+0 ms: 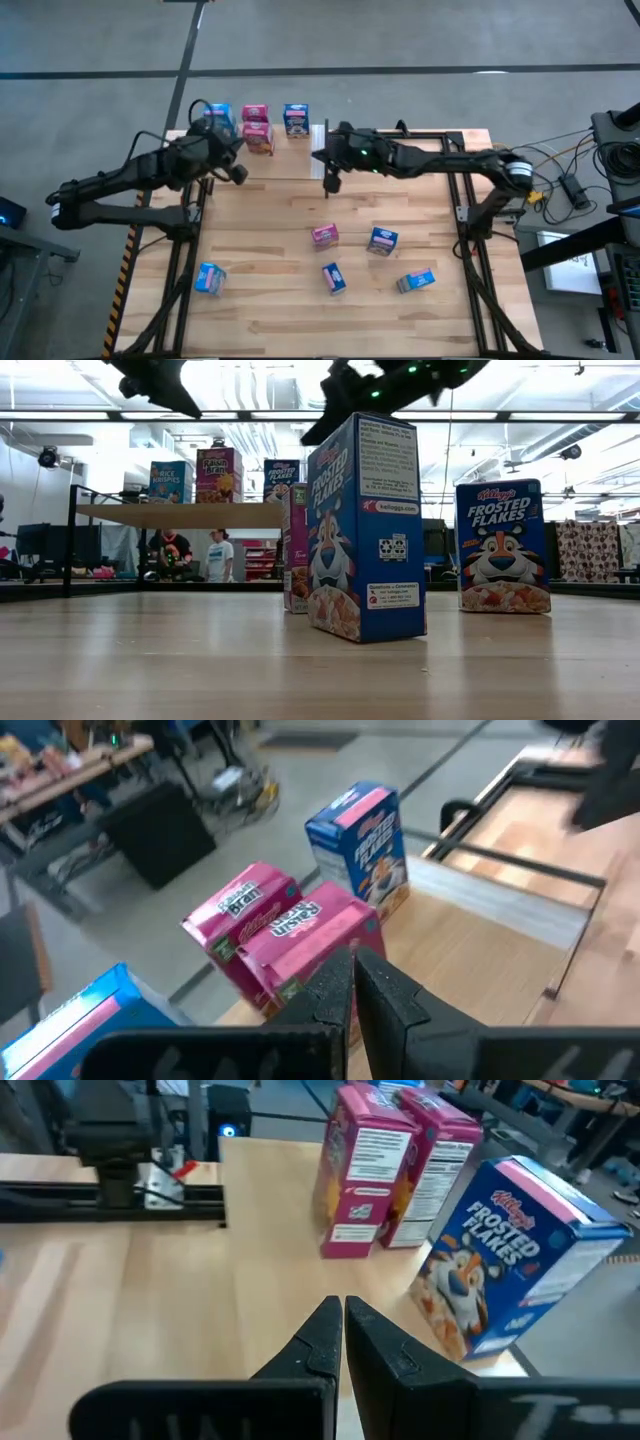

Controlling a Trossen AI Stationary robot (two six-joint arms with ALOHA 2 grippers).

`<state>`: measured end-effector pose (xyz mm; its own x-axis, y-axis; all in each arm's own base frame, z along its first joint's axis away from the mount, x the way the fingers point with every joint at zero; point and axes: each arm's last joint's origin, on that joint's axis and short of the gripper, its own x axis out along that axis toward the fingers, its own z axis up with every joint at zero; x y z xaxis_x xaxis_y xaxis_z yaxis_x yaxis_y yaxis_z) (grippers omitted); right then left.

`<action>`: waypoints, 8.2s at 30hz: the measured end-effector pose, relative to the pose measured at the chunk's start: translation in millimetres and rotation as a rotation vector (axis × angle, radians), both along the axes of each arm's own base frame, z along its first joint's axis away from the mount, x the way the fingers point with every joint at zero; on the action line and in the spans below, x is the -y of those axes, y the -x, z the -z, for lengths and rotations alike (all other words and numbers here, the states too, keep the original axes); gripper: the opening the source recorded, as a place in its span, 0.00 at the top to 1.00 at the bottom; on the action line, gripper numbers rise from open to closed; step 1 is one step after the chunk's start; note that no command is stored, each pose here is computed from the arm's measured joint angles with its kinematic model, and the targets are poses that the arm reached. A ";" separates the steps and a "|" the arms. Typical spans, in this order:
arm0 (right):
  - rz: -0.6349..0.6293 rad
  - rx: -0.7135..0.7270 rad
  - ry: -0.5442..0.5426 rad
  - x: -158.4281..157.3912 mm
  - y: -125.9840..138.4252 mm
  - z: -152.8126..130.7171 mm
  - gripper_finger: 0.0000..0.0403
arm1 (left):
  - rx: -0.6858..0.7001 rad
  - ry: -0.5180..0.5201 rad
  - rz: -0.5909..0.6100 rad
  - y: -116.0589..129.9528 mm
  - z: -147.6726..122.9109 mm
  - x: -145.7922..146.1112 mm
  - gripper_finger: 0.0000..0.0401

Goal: Stack cereal on shelf
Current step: Put the top pink cereal box on the shelf, then put the top blue cereal box on the shelf

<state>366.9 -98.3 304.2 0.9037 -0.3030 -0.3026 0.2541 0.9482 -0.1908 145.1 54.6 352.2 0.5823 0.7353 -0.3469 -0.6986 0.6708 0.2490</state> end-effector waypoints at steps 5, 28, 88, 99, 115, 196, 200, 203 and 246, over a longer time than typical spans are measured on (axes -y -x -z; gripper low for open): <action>0.013 0.002 0.015 19.6 -24.5 -0.7 0.98 | 0.060 -0.051 0.018 14.5 14.5 4.4 1.00; 0.023 0.074 0.092 53.7 -91.9 -10.0 0.98 | 0.265 -0.208 0.035 52.7 43.9 14.1 1.00; 0.019 0.106 0.265 74.0 -124.3 6.9 0.98 | 0.247 -0.221 0.040 53.1 45.9 14.2 1.00; 0.002 0.053 0.255 65.4 -117.5 -3.8 0.98 | 0.224 -0.219 0.041 51.3 52.3 13.7 1.00; -0.111 -0.163 0.082 -3.3 -83.0 -43.4 0.98 | 0.082 -0.242 0.066 36.6 60.7 9.9 1.00; 0.092 -0.997 -0.448 -157.0 84.1 44.7 0.29 | 0.140 -0.220 0.126 39.4 54.4 12.5 1.00; 0.094 -1.020 -0.439 -157.6 80.9 50.6 0.32 | 0.140 -0.220 0.126 39.4 54.4 12.5 1.00; 0.100 -1.031 -0.439 -158.0 79.0 54.0 0.32 | 0.140 -0.219 0.127 39.4 54.4 12.5 1.00; 0.099 -0.990 -0.443 -158.2 75.7 45.0 0.51 | 0.139 -0.219 0.126 39.4 54.6 12.5 1.00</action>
<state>291.2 59.9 259.2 0.1768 -0.0458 -0.9832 0.2545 0.9671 0.0007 105.7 42.1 297.5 0.7049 0.7025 -0.0980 -0.6506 0.6954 0.3053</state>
